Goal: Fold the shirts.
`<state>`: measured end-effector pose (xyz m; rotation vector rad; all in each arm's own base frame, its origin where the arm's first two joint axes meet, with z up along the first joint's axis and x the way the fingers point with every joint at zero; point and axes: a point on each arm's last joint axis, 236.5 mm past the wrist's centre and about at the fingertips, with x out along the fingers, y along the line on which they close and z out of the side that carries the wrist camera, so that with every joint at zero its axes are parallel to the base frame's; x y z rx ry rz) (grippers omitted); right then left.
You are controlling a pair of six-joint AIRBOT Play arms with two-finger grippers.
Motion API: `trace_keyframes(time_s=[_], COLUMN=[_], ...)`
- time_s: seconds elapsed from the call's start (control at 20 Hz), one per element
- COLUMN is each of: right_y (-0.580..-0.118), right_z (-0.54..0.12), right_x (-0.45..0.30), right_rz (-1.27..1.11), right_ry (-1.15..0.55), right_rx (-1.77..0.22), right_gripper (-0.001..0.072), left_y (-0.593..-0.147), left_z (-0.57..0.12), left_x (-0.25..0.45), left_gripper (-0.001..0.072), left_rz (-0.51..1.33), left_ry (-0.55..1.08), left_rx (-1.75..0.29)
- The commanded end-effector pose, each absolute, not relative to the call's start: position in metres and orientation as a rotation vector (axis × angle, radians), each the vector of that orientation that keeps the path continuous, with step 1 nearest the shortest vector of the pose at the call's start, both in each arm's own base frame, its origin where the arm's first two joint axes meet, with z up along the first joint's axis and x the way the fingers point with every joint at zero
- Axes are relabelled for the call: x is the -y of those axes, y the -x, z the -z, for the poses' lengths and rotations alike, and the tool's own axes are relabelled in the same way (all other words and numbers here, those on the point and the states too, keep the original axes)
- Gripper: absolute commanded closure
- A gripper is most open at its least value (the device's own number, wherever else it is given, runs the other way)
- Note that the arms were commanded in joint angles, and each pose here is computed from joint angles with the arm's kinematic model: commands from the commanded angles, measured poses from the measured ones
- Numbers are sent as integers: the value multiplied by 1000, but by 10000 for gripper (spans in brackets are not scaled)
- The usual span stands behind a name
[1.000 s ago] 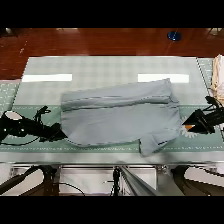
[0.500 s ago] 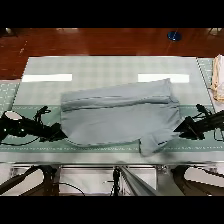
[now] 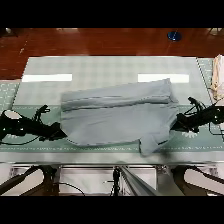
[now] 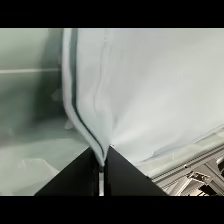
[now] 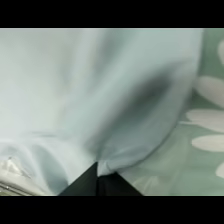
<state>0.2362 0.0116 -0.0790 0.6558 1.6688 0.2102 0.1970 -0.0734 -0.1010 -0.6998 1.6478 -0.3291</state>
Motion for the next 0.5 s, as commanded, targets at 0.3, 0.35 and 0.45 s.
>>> trace_keyframes(time_s=[0.3, 0.35, 0.45], right_y=[-377, -389, -406], right_z=[-75, -84, -89], right_x=[-13, -10, -2], right_rz=[-262, -252, -222], right_ry=[-712, -741, -769], right_rx=[-989, -926, -856], right_gripper=[679, 679, 679], left_y=[-323, -331, -346], left_z=[-23, -29, -34], left_x=[87, 87, 81], left_gripper=[679, 679, 679], left_rz=[495, 493, 465], left_ry=[738, 715, 698], left_rx=[-1215, -1187, -1137])
